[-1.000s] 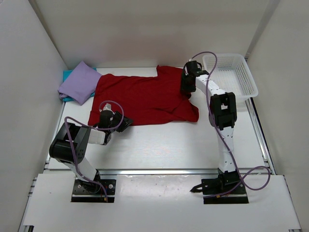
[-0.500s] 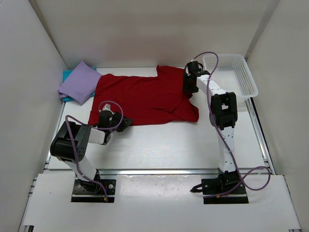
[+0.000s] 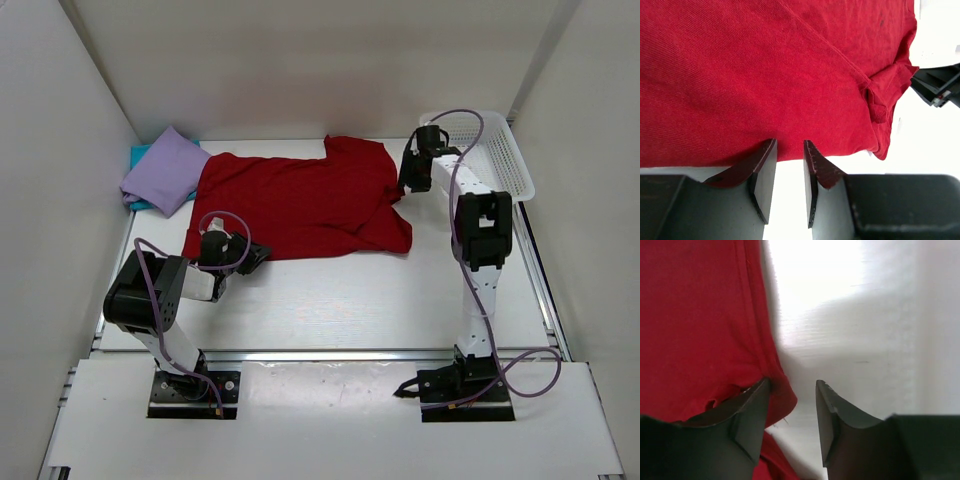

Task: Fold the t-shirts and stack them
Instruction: Fold the flattened tshirt in 1/3 of the way

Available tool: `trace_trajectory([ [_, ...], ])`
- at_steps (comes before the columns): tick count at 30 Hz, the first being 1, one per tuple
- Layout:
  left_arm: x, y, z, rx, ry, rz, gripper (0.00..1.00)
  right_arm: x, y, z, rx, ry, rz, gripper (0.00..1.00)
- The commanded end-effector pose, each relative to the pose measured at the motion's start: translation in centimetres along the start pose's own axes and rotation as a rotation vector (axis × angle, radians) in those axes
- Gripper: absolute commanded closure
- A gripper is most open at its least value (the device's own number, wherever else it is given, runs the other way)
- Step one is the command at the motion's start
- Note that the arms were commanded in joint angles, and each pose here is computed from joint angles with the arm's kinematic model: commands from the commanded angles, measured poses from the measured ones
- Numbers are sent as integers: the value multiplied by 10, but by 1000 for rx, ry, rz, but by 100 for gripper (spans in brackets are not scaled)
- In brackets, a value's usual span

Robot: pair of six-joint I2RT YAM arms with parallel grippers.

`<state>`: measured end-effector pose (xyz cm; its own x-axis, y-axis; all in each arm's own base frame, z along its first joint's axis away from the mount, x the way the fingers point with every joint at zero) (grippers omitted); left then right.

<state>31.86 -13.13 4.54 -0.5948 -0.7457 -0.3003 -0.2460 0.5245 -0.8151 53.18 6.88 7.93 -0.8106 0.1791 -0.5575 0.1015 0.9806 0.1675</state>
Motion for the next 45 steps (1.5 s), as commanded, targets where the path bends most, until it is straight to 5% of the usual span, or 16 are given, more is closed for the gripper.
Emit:
trace_trajectory([
  [1, -3, -9, -4, 36, -16, 18, 61, -36, 18, -35, -81, -134, -6, 60],
  [7, -1, -8, -4, 34, -13, 13, 62, -20, 39, -29, -114, -107, -27, 57],
  [11, 1, -8, -3, 40, -7, 12, 62, -22, 38, -28, -84, -107, -22, 95],
  [13, 1, -9, -4, 44, -3, 10, 63, -24, 30, -27, -13, -107, -32, 100],
  [18, 4, -5, -6, 37, -1, 11, 61, -39, -2, -44, 169, -189, -20, 99],
  [20, 2, -10, -6, 47, -6, 14, 62, -54, -10, -65, 245, -287, -24, 92],
  [22, 2, -10, -7, 49, -8, 17, 63, -53, -23, -72, 286, -307, -28, 72],
  [27, 0, -23, -16, 64, -57, 64, 62, -55, -24, -104, 241, -333, -1, 62],
  [29, -5, -32, -16, 38, -106, 143, 61, -34, -6, -108, 131, -305, -1, 64],
  [32, -3, -52, -16, 53, -106, 232, 59, 18, 28, -109, -89, -235, 21, 98],
  [34, 3, -58, -11, 44, -76, 270, 58, 57, 45, -109, -158, -210, 50, 100],
  [40, 23, -59, 3, 55, 13, 274, 59, 124, 32, -126, -216, -240, 68, 70],
  [45, 34, -56, 14, 49, 64, 286, 59, 140, 14, -135, -231, -278, 78, 61],
])
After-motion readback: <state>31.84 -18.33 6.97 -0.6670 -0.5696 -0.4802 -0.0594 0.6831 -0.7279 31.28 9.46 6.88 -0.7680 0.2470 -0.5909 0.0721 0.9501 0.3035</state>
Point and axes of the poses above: each gripper's point midway between its finger pads, its own z axis out along the fingers, its own y axis along the line the jaws close on, x = y × z, the point moved 4 cm from there along -z, back along the fingers, and after that the axes turned 1 degree about -z, right-handed, at the moved point
